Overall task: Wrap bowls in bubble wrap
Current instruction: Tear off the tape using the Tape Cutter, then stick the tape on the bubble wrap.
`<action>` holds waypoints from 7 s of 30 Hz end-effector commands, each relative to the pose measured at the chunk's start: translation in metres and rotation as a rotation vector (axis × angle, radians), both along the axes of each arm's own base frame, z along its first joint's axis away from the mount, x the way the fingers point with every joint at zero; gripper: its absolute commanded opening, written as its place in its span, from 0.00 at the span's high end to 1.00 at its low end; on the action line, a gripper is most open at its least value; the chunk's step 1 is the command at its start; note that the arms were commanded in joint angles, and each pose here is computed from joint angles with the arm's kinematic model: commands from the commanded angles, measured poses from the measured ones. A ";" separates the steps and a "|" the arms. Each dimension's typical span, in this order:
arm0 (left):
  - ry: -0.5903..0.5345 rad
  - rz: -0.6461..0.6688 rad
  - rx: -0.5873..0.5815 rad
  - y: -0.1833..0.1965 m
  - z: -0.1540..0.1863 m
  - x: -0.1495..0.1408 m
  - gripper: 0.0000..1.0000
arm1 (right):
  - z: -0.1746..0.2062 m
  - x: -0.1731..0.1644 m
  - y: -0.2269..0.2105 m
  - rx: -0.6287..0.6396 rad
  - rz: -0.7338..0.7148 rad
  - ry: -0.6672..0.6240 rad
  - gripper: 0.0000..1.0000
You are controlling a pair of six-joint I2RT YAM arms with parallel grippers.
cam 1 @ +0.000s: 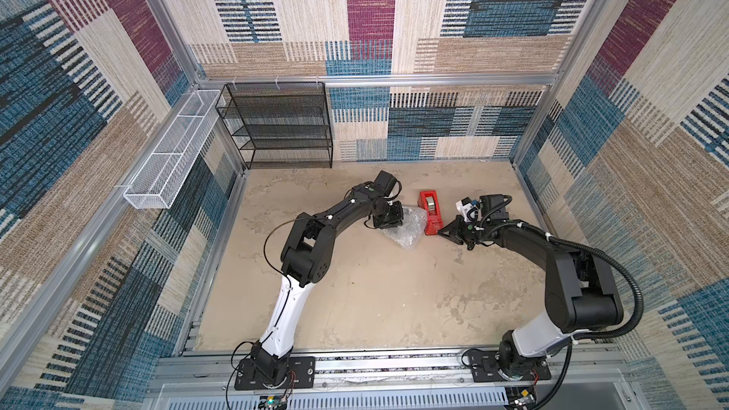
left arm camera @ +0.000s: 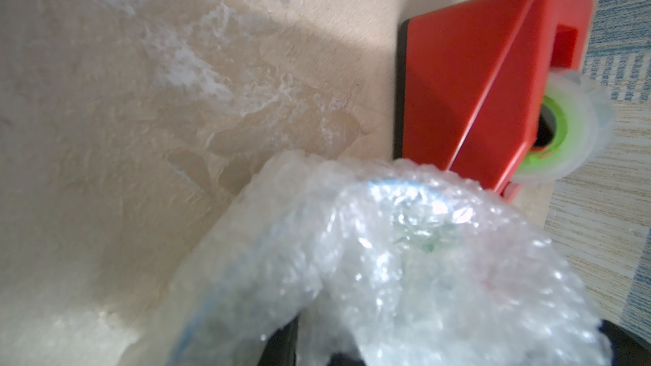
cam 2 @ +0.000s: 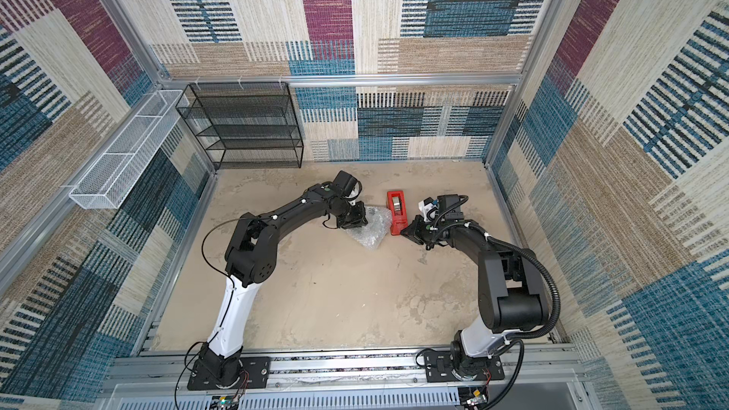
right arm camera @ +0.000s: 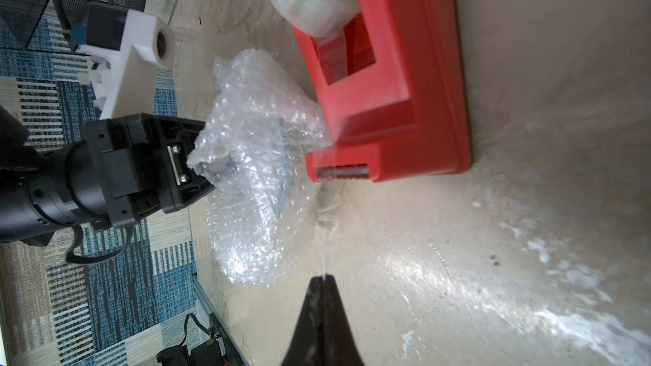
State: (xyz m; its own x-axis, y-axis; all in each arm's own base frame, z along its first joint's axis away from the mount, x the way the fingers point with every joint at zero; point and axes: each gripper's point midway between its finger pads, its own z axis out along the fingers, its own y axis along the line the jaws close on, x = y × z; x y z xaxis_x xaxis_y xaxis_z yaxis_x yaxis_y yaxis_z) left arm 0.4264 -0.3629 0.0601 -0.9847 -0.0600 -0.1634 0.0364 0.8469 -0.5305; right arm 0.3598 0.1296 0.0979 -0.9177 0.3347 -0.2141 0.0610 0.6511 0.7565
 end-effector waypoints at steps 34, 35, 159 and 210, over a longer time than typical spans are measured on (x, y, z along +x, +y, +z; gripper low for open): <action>0.028 -0.015 0.020 0.003 -0.004 -0.008 0.83 | -0.078 0.010 -0.016 -0.075 -0.075 0.135 1.00; 0.027 -0.016 0.022 0.003 -0.004 -0.009 0.83 | -0.081 0.010 -0.018 -0.090 -0.088 0.146 1.00; 0.025 -0.030 -0.041 -0.009 -0.004 -0.012 0.83 | 0.064 0.009 0.061 0.085 0.128 -0.109 1.00; 0.012 -0.028 -0.043 -0.011 -0.002 -0.012 0.83 | 0.029 0.016 0.089 0.048 0.162 -0.019 1.00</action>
State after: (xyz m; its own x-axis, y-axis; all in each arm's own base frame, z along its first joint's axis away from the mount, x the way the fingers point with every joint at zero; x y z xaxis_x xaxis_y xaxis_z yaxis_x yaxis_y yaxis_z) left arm 0.4164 -0.3762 0.0576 -0.9876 -0.0356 -0.1532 0.0600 0.8152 -0.5760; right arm 0.3754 0.2174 0.1147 -0.9607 0.1949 -0.1974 -0.0343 0.6227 0.7817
